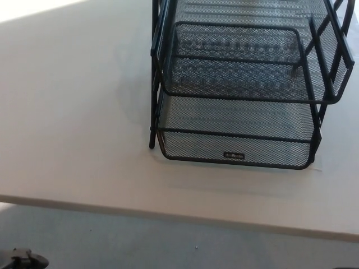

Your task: A balck drawer is kept on the middle of the table and the robot uses its right hand to push it back away from the robot

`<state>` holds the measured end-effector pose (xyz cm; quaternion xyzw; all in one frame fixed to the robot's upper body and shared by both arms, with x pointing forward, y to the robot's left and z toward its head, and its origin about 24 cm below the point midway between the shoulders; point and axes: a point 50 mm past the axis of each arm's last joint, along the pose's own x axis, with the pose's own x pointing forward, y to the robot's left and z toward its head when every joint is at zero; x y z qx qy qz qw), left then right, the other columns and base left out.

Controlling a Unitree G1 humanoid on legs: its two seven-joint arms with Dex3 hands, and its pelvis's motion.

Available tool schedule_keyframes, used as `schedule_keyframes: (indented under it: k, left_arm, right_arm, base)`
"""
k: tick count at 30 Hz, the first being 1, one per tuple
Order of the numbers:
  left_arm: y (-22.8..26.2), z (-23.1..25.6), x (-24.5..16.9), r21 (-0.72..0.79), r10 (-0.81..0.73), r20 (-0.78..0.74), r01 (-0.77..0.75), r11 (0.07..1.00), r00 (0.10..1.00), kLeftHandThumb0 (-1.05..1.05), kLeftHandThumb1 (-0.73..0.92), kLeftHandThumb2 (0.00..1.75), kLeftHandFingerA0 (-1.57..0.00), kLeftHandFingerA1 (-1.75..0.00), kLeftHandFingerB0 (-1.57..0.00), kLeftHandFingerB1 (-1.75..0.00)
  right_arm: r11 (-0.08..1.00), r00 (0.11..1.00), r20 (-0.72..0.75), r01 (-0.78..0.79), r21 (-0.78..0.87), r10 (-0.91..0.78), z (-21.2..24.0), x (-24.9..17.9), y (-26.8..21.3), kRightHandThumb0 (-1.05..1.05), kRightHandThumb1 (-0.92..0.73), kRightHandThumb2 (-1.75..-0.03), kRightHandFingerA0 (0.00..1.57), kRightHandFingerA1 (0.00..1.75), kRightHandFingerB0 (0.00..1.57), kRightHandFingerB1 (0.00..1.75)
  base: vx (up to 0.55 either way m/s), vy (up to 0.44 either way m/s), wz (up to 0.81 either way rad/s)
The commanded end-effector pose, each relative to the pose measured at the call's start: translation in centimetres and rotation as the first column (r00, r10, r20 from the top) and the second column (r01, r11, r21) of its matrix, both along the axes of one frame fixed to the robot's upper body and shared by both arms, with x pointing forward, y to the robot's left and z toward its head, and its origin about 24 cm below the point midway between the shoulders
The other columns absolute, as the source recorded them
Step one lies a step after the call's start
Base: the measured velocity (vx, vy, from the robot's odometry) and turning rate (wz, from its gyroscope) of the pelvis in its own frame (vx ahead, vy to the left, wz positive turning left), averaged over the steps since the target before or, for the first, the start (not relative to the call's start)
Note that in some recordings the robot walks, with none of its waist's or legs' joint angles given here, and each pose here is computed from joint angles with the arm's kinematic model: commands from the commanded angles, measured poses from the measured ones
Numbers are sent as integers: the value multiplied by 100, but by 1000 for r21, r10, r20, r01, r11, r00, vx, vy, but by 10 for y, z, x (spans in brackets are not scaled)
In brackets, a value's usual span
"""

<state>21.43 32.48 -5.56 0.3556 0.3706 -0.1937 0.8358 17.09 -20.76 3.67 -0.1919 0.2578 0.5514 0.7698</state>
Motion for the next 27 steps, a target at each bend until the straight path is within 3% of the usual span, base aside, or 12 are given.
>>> schedule_keyframes:
  k: [1, 5, 12, 19, 20, 21, 22, 27]
  left_arm:
    - [5, 2, -2, 25, 6, 5, -6, 1000, 1000, -65, 58, 92, -33, -49, -23, -43]
    - [6, 3, -2, 16, 2, 7, -2, 1000, 1000, -67, 59, 92, -34, -50, -23, -43]
    - [6, 3, -2, 27, -2, 7, 2, 1000, 1000, -66, 59, 92, -34, -49, -23, -43]
    - [7, 4, -1, 26, -7, 11, 7, 1000, 1000, -66, 60, 92, -34, -50, -23, -43]
    - [7, 5, -1, 23, -4, 11, 4, 1000, 1000, -65, 59, 92, -35, -50, -22, -43]
    - [7, 5, -1, 20, 1, 11, -1, 1000, 1000, -65, 59, 92, -35, -50, -22, -43]
    - [7, 4, -1, 18, 3, 12, -4, 1000, 1000, -64, 58, 92, -36, -51, -23, -43]
    - [7, 3, -3, 24, 2, 3, -2, 1000, 1000, -66, 59, 92, -35, -50, -23, -43]
  right_arm:
    - [982, 982, -14, 187, 34, -187, -27, -7, -9, -63, -73, -66, 44, 37, 34, 33]
    - [957, 957, 30, 289, -16, -289, -42, -6, -15, -59, -75, -63, 53, 38, 42, 35]
    - [883, 884, 178, 455, -119, -432, -51, 7, -40, -59, -69, -65, 53, 42, 41, 38]
    - [778, 856, 408, 481, -404, -318, -62, 12, -55, -48, -73, -61, 59, 44, 47, 37]
    - [772, 855, 416, 482, -414, -310, -63, 12, -56, -52, -60, -87, 54, 56, 44, 51]
    - [766, 853, 427, 483, -425, -301, -64, 12, -57, -52, -60, -87, 54, 56, 44, 51]
    - [736, 844, 460, 494, -463, -276, -68, 12, -58, -49, -71, -62, 66, 45, 51, 39]
    - [651, 833, 507, 513, -560, -220, -87, 7, -61, -51, -72, -62, 76, 52, 57, 40]
  base:
    - [0, 0, 0]
    - [0, 0, 0]
    - [0, 0, 0]
    - [0, 0, 0]
    - [0, 0, 0]
    - [0, 0, 0]
    - [0, 0, 0]
    - [0, 0, 0]
